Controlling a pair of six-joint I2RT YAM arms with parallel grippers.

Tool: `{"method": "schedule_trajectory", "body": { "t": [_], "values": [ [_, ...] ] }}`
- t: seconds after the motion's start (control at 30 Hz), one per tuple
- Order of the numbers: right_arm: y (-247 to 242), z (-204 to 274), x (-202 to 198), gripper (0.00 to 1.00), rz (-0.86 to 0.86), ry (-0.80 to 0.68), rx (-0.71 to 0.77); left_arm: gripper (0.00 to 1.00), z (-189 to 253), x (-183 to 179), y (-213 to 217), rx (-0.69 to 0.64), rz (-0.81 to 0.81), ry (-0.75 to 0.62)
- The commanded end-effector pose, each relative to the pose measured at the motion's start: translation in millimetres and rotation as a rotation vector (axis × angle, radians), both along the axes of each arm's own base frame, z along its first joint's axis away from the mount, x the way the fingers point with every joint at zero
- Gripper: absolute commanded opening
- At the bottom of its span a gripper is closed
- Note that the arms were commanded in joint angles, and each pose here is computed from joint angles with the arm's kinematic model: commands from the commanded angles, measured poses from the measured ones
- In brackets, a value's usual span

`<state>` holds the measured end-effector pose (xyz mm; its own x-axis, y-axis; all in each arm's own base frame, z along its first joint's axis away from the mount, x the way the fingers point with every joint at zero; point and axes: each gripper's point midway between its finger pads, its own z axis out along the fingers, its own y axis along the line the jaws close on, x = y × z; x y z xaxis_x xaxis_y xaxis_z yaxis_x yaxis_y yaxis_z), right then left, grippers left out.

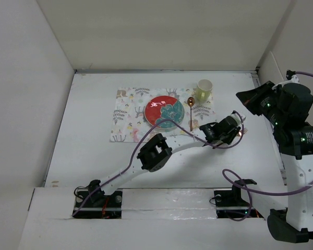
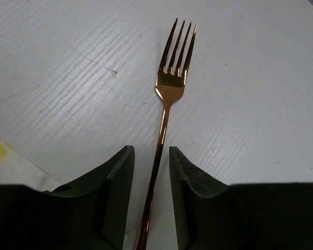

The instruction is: Set the dinner table for one person

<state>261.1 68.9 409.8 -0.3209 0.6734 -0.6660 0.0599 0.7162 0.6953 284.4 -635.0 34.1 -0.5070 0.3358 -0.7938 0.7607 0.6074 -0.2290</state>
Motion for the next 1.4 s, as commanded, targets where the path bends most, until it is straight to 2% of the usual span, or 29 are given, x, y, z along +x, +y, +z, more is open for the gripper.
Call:
{"method": "schedule_trajectory", "body": {
  "t": [0.0, 0.2, 0.33, 0.53, 0.57, 0.67, 0.73, 0.83, 0.87, 0.93, 0.97, 1.03, 1.07, 1.13, 1.17, 1.23, 1.27, 1.3, 1.33, 1.37],
  "values": [
    [7, 39, -5, 0.00, 0.041, -0.112, 0.012, 0.30, -74, -19, 40, 0.225, -0.018, 0.055],
    [7, 65, -4, 0.00, 0.028, -0.194, 0.051, 0.22, -112, -36, 68, 0.380, 0.009, -0.008],
    [4, 79, -5, 0.00, 0.008, -0.231, 0.054, 0.22, -132, -41, 87, 0.467, 0.018, -0.048],
    [-4, 93, -11, 0.00, -0.033, -0.275, 0.050, 0.23, -151, -54, 100, 0.508, -0.003, -0.034],
    [-5, 97, -12, 0.00, -0.037, -0.283, 0.052, 0.20, -154, -54, 101, 0.514, -0.004, -0.032],
    [-8, 100, -14, 0.00, -0.055, -0.294, 0.049, 0.00, -152, -53, 101, 0.512, 0.002, -0.034],
    [-12, 105, -16, 0.00, -0.074, -0.310, 0.047, 0.00, -137, -52, 95, 0.485, 0.006, -0.039],
    [-16, 118, -19, 0.00, -0.091, -0.342, 0.042, 0.00, -90, -48, 79, 0.386, 0.020, -0.061],
    [-17, 124, -21, 0.00, -0.094, -0.358, 0.037, 0.00, -56, -45, 70, 0.321, 0.032, -0.073],
    [-18, 146, -29, 0.00, -0.094, -0.418, 0.024, 0.00, -20, -45, 62, 0.254, 0.041, -0.076],
    [-19, 152, -30, 0.00, -0.094, -0.434, 0.021, 0.00, 20, -44, 55, 0.177, 0.044, -0.091],
    [-18, 165, -31, 0.00, -0.089, -0.471, 0.017, 0.00, 63, -48, 47, 0.083, 0.034, -0.088],
    [-16, 166, -29, 0.00, -0.080, -0.476, 0.018, 0.00, 107, -49, 43, -0.001, 0.028, -0.107],
    [-10, 174, -25, 0.00, -0.050, -0.510, 0.046, 0.00, 148, -57, 39, -0.093, 0.000, -0.096],
    [-7, 166, -16, 0.00, -0.038, -0.496, 0.059, 0.00, 182, -55, 44, -0.156, 0.000, -0.098],
    [3, 170, -11, 0.00, 0.007, -0.522, 0.098, 0.00, 207, -48, 57, -0.206, 0.025, -0.082],
    [6, 161, -1, 0.00, 0.022, -0.499, 0.102, 0.00, 244, -44, 73, -0.266, 0.050, -0.097],
    [10, 157, 4, 0.00, 0.041, -0.488, 0.111, 0.00, 230, -36, 90, -0.237, 0.083, -0.078],
    [12, 156, 7, 0.00, 0.048, -0.492, 0.111, 0.00, 233, -12, 115, -0.255, 0.153, -0.057],
    [16, 142, 19, 0.00, 0.065, -0.456, 0.108, 0.00, 237, 15, 161, -0.281, 0.248, -0.030]
  ]
}}
